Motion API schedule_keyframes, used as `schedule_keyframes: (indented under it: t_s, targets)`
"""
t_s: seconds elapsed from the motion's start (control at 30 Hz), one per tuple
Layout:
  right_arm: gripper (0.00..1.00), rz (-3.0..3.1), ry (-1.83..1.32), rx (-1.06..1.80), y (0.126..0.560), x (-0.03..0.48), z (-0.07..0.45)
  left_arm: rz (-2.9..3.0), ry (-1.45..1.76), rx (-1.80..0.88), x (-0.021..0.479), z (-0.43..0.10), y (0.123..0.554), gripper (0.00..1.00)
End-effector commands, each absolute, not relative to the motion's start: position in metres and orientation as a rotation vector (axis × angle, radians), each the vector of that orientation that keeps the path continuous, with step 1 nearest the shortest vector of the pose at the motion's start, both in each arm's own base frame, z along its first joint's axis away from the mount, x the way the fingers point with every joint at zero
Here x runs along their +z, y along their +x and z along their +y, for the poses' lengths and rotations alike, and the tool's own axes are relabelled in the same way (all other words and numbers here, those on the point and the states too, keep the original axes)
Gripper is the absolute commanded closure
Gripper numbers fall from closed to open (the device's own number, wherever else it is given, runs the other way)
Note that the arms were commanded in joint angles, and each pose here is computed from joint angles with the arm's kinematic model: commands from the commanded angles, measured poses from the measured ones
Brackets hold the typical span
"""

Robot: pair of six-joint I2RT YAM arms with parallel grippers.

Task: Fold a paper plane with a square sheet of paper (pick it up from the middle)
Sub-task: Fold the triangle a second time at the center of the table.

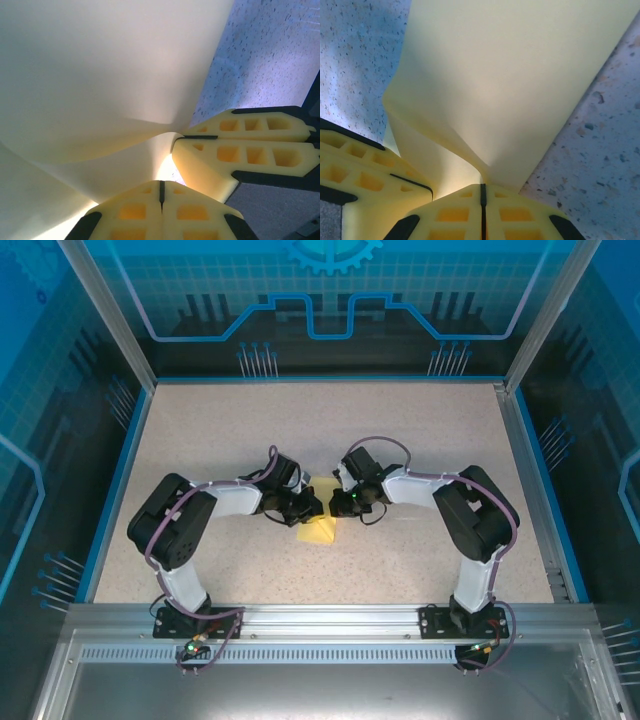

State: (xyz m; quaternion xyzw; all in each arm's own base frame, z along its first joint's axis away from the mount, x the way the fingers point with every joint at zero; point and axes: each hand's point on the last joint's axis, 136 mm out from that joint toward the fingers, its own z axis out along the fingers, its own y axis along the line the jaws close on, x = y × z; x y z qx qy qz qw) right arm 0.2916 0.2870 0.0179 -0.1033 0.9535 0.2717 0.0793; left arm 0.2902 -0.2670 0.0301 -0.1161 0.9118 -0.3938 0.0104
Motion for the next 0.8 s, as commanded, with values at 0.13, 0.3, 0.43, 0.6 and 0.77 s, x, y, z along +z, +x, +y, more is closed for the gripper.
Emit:
schedule_keyframes:
  t_s: [0.13, 0.3, 0.43, 0.6, 0.77]
  targets:
    - [0.92, 2.862, -0.343, 0.794, 0.293, 0.015, 0.292, 2.862, -0.337, -1.216, 0.026, -0.267, 0.291, 0.95]
    - [0.91, 2.867, -0.337, 0.785, 0.293, 0.014, 0.292, 2.870, -0.342, -1.211, 0.023, -0.267, 0.290, 0.95]
    - [0.91, 2.872, -0.331, 0.776, 0.293, 0.012, 0.290, 2.877, -0.351, -1.207, 0.021, -0.266, 0.289, 0.95]
    - [0.92, 2.875, -0.329, 0.773, 0.292, 0.011, 0.289, 2.880, -0.353, -1.203, 0.020, -0.266, 0.289, 0.95]
    - [0.91, 2.874, -0.327, 0.776, 0.293, 0.012, 0.290, 2.889, -0.359, -1.192, 0.017, -0.265, 0.288, 0.95]
